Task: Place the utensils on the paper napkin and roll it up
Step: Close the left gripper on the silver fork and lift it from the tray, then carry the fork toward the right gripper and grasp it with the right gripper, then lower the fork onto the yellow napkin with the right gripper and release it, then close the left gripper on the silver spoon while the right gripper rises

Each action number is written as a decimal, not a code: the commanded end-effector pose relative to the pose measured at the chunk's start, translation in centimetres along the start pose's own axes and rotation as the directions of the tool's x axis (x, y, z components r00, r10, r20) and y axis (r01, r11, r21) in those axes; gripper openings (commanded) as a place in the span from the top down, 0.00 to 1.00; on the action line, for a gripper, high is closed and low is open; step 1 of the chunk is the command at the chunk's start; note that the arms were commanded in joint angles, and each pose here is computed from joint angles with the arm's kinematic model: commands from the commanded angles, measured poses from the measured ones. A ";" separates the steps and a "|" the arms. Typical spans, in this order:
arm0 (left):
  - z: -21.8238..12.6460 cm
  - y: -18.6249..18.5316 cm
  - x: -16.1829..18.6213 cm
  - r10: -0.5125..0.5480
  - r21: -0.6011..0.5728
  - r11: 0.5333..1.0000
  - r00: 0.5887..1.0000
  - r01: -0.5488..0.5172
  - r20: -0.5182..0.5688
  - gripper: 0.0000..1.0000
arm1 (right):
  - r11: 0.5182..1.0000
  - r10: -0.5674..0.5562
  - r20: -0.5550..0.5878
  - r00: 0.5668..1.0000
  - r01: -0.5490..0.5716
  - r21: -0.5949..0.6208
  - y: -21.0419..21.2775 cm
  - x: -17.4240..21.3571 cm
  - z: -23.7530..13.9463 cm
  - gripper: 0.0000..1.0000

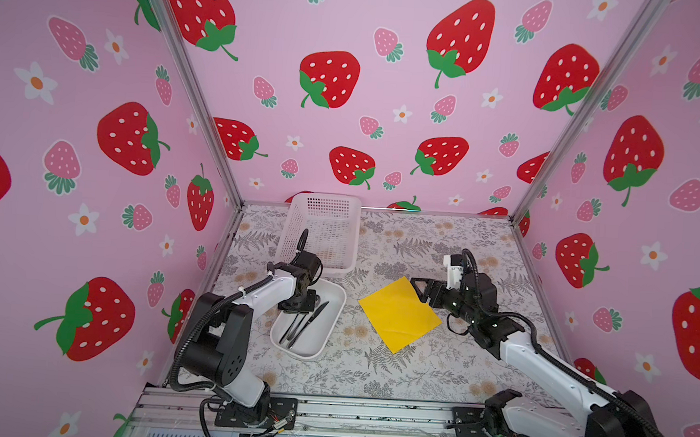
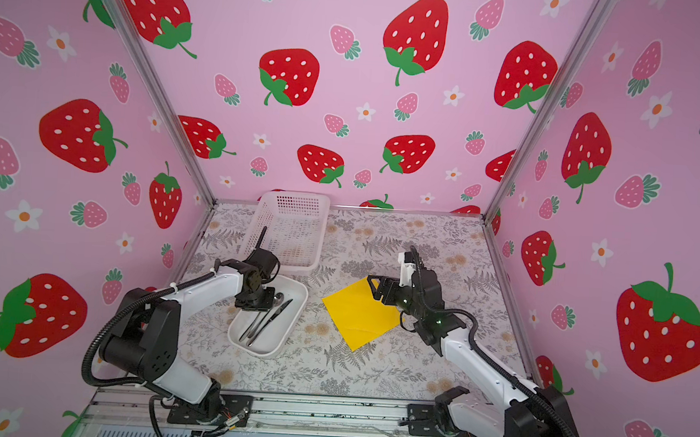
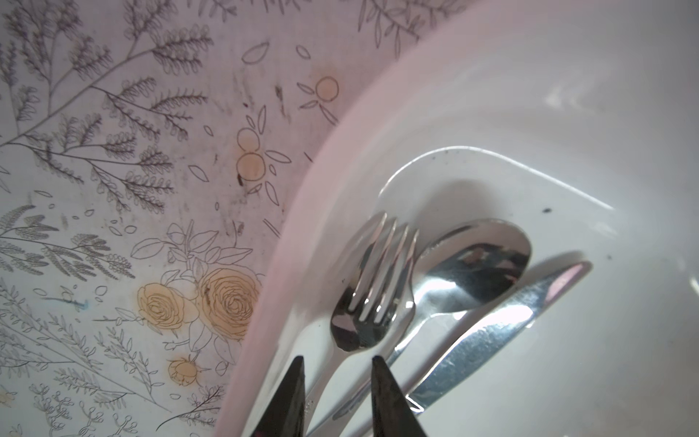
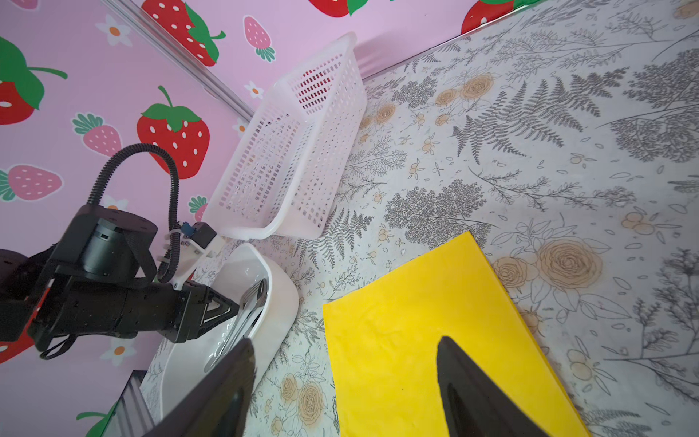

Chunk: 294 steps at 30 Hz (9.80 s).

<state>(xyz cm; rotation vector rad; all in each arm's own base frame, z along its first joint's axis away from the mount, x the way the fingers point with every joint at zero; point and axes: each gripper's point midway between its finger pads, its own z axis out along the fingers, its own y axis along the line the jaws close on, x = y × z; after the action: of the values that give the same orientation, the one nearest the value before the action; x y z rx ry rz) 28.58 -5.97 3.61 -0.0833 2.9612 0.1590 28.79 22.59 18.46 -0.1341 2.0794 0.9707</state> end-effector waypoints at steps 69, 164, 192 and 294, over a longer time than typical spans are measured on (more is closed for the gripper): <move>-19.3 -13.7 -2.4 -0.411 0.809 0.584 0.884 0.070 0.220 1.00 | 0.918 -0.163 -0.239 0.957 0.058 -0.393 12.9 5.0 3.9 0.58; -16.9 -8.3 -0.3 -0.488 0.721 0.673 0.832 0.165 0.265 0.55 | 0.884 0.114 -0.633 0.766 0.213 0.417 -9.5 10.5 7.4 0.91; -16.6 -7.5 0.0 -0.506 0.724 0.664 0.825 0.186 0.252 0.55 | 0.872 0.214 -0.541 0.813 0.091 0.482 -9.5 10.5 7.2 0.90; -1.3 -1.0 2.1 -0.197 0.162 0.968 0.980 0.191 0.023 1.00 | 0.885 -0.432 -0.300 0.850 0.337 -0.321 14.7 10.8 9.1 0.49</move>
<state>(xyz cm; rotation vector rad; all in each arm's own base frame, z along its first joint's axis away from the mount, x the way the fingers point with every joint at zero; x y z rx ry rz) 27.67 -7.74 4.49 -0.3435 2.8598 -0.1337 20.83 41.33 15.56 -0.9039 2.1392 1.0604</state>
